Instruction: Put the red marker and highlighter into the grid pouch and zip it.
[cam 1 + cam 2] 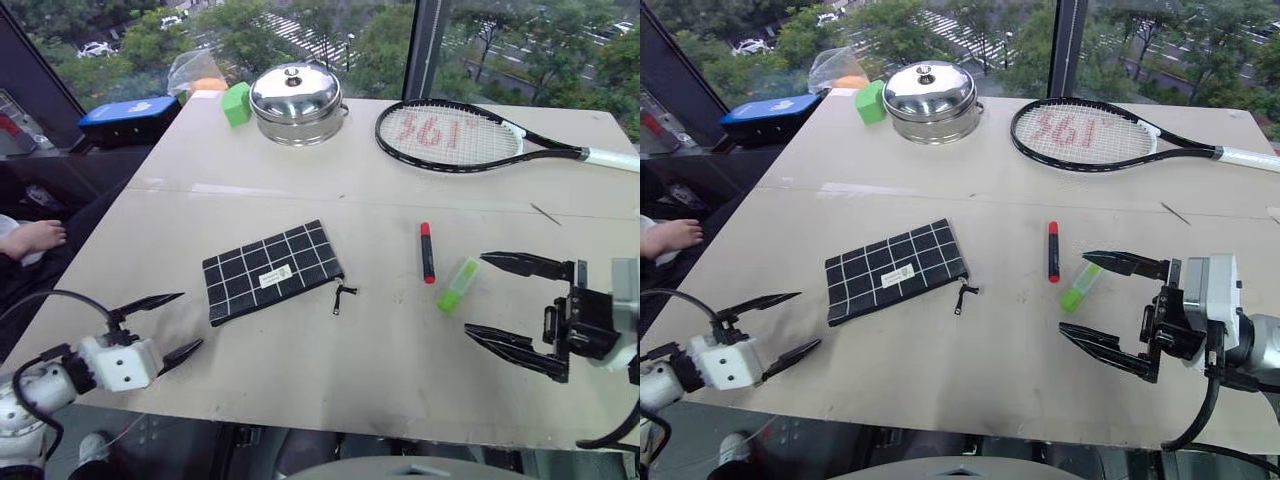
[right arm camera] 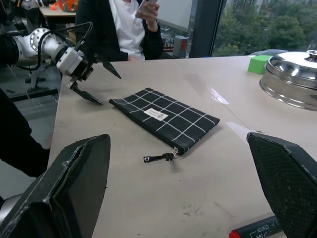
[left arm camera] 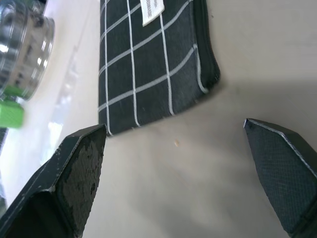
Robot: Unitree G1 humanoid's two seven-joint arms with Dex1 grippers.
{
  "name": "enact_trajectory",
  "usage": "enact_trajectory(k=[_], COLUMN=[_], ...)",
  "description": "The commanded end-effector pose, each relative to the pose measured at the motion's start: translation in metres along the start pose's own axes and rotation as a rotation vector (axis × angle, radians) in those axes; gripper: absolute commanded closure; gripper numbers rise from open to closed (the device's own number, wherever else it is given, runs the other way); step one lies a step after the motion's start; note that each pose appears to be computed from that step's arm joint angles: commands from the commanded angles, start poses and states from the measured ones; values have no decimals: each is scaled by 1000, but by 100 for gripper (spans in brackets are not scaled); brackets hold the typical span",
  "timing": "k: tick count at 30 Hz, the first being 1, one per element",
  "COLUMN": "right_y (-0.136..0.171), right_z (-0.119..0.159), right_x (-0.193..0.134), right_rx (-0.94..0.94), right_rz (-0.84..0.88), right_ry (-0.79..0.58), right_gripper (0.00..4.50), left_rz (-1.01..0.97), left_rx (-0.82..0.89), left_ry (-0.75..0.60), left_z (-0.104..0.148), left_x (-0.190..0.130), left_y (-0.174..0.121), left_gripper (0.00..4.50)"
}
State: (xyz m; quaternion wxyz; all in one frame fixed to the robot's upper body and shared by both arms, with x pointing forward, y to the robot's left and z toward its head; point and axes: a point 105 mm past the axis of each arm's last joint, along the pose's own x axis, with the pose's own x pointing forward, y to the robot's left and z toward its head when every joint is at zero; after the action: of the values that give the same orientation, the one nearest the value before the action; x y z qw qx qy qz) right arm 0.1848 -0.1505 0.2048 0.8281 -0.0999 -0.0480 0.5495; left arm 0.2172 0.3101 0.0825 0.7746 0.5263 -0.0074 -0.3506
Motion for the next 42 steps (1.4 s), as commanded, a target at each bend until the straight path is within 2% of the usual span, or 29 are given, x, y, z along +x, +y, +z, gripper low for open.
enact_trajectory(k=[1,11,14,21,22,31,34,36,38,42], right_y=[2,4,5,12,13,19,18,18,18,19], right_z=[9,13,14,14,14,10,9,8,8,7], right_x=[1,5,5,10,11,16,17,18,18,17], right_rx=[-31,-22,-20,16,20,48,50,50,48,45], right_rz=[8,-9,-17,-35,-37,-61,-64,-67,-69,-76], right_ry=[-5,-17,-15,-28,-29,-47,-48,-50,-54,-51], right_gripper=[3,3,0,0,0,0,0,0,0,0], left_rz=[-33,-72,-108,-133,-128,-72,-78,-66,-50,-32], left_rx=[17,109,114,101,98,64,94,122,157,219], left_ry=[68,59,42,-49,-64,-132,-166,-186,-197,-199], left_z=[-16,-23,-23,-9,-6,10,21,28,34,39], left_x=[21,73,85,106,108,117,123,129,136,150], left_y=[-4,-2,-5,-1,0,23,26,29,33,36], left_gripper=[0,0,79,428,442,442,359,258,211,211])
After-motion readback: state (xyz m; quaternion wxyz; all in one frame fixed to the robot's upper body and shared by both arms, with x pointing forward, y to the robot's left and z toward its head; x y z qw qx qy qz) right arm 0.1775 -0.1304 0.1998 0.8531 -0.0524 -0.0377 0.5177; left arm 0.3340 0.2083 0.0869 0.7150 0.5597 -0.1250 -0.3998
